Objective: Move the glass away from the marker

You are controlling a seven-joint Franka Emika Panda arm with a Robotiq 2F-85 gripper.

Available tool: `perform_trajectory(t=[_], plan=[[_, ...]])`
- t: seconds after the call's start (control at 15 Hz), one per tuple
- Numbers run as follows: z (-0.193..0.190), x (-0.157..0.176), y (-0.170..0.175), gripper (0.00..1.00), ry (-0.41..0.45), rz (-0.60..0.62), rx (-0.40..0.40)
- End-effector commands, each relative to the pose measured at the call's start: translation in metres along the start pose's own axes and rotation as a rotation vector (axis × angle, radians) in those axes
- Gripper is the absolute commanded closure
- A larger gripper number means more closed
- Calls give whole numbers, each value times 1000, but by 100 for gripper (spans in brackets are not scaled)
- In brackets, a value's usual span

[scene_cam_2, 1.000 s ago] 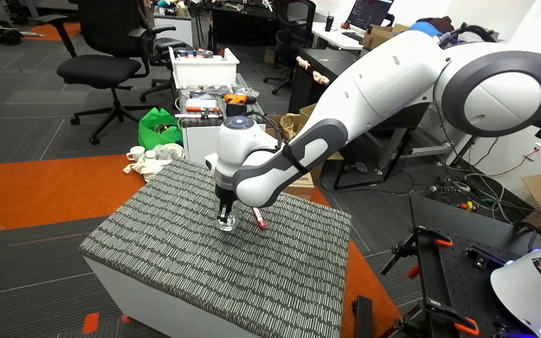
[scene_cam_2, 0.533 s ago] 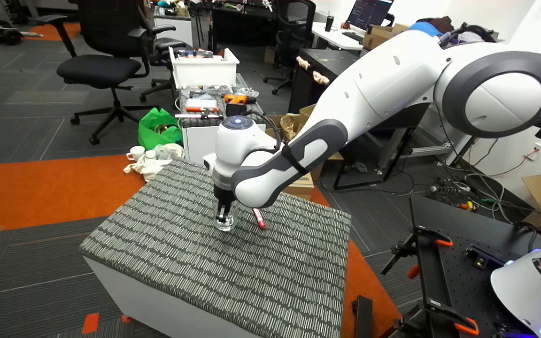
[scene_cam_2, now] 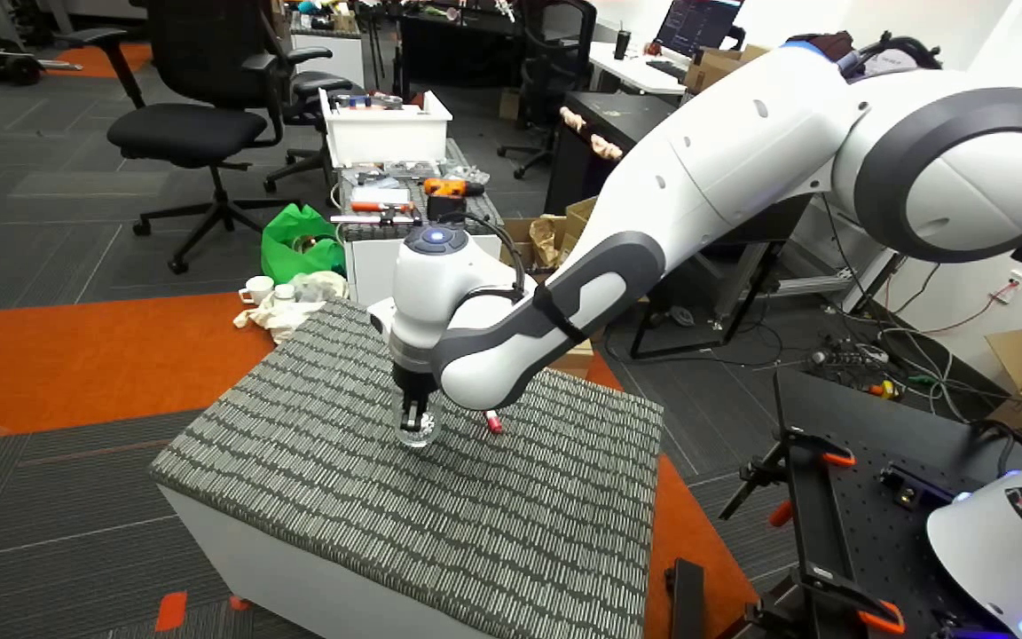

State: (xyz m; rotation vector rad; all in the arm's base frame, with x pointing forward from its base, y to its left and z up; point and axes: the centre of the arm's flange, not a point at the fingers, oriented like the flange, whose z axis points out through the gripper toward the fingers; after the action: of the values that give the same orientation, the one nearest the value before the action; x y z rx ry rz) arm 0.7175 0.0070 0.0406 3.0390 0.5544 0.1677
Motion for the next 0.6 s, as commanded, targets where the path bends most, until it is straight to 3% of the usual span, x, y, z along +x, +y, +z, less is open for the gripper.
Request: perform_trajectory(t=[0.0,0.53], plan=[[-23,-10,-24,99,-37,-83,1],[-18,-22,-69,99,-83,-280,54]])
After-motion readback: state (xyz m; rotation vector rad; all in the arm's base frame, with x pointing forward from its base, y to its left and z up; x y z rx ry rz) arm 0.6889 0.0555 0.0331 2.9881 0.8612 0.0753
